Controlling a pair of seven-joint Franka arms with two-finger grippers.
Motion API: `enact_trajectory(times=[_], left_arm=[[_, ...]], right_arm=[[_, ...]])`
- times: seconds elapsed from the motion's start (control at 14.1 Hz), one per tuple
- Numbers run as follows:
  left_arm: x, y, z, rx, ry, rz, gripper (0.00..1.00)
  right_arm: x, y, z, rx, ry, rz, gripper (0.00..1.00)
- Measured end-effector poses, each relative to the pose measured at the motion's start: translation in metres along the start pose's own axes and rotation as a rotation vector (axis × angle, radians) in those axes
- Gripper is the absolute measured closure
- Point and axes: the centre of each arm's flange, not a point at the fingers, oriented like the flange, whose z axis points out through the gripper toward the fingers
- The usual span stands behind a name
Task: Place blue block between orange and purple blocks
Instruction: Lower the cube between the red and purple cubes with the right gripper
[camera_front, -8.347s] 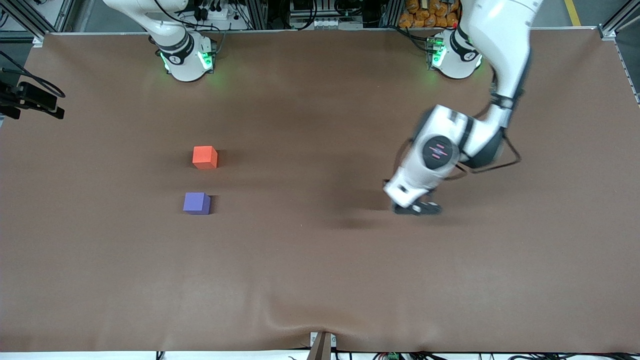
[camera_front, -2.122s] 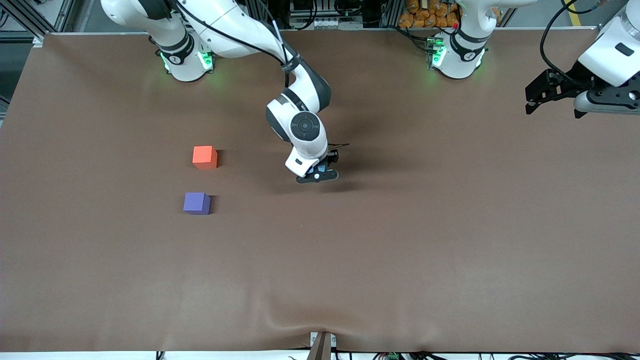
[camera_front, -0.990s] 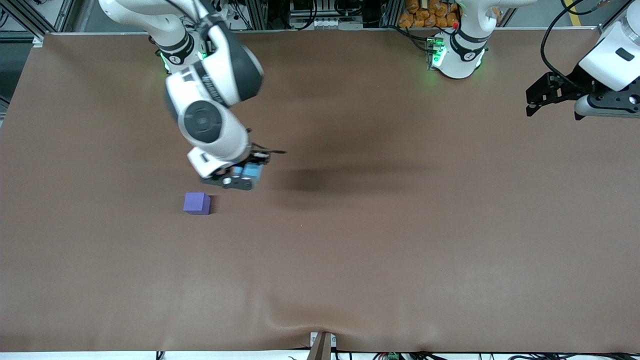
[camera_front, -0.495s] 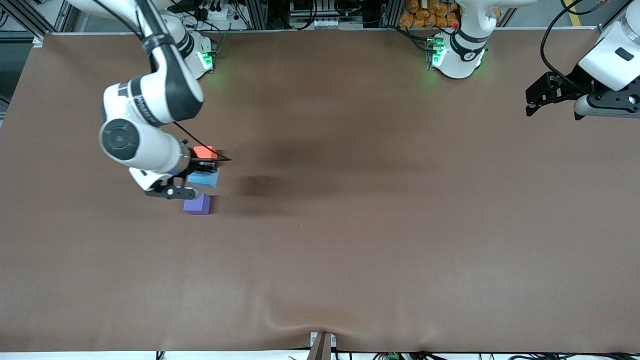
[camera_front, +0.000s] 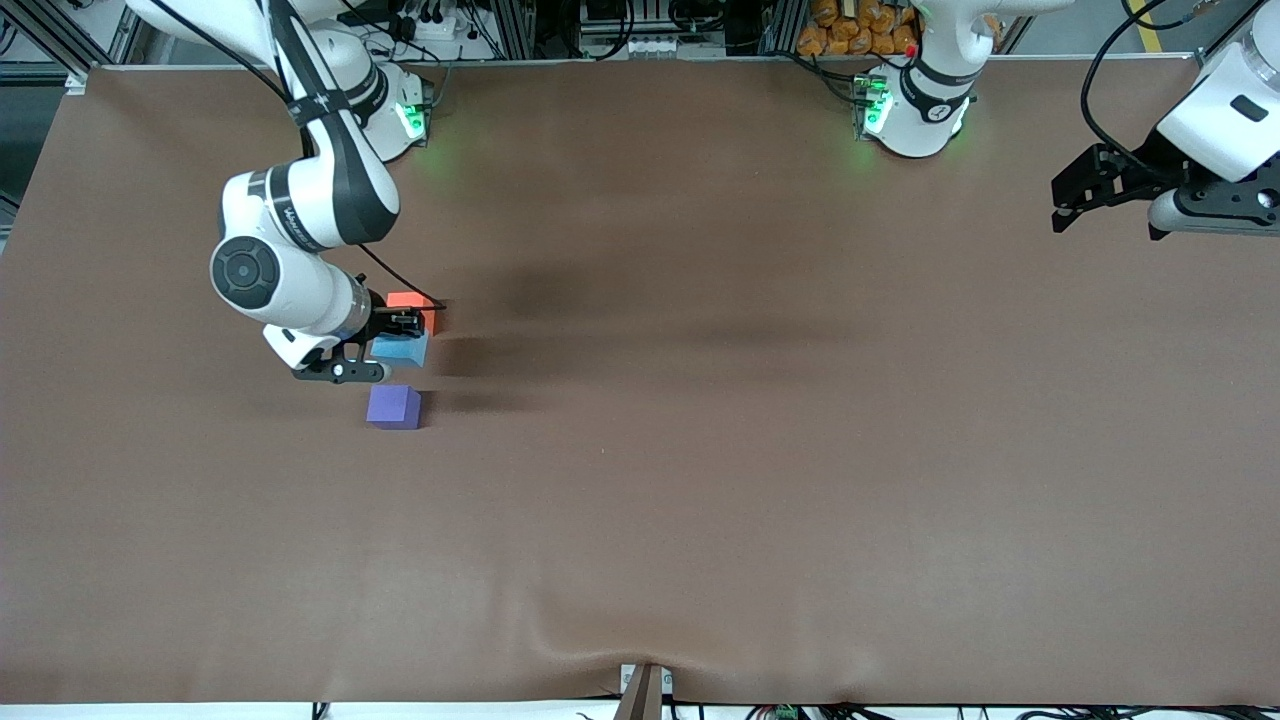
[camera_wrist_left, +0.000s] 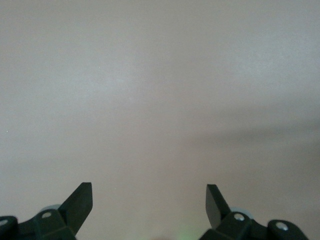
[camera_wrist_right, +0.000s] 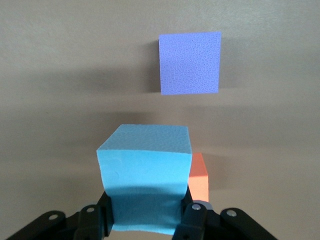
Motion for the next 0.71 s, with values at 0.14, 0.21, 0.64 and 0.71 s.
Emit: enact_trajectory(times=[0.14, 0.21, 0.64, 0.71], left_arm=[[0.000, 0.000, 0.000, 0.000, 0.000, 0.000, 0.00], [0.000, 0.000, 0.000, 0.000, 0.000, 0.000, 0.00], [0.000, 0.000, 0.000, 0.000, -0.001, 0.000, 0.00], [0.000, 0.000, 0.000, 0.000, -0.001, 0.000, 0.00]], right_arm=[[-0.002, 0.015, 0.011, 0.003, 0.003, -0.024, 0.47], [-0.001, 0.020, 0.012, 0.005, 0.005, -0.028, 0.47], [0.002, 0.026, 0.011, 0.009, 0.028, -0.055, 0.47], [0.001, 0.027, 0.014, 0.008, 0.028, -0.058, 0.47]])
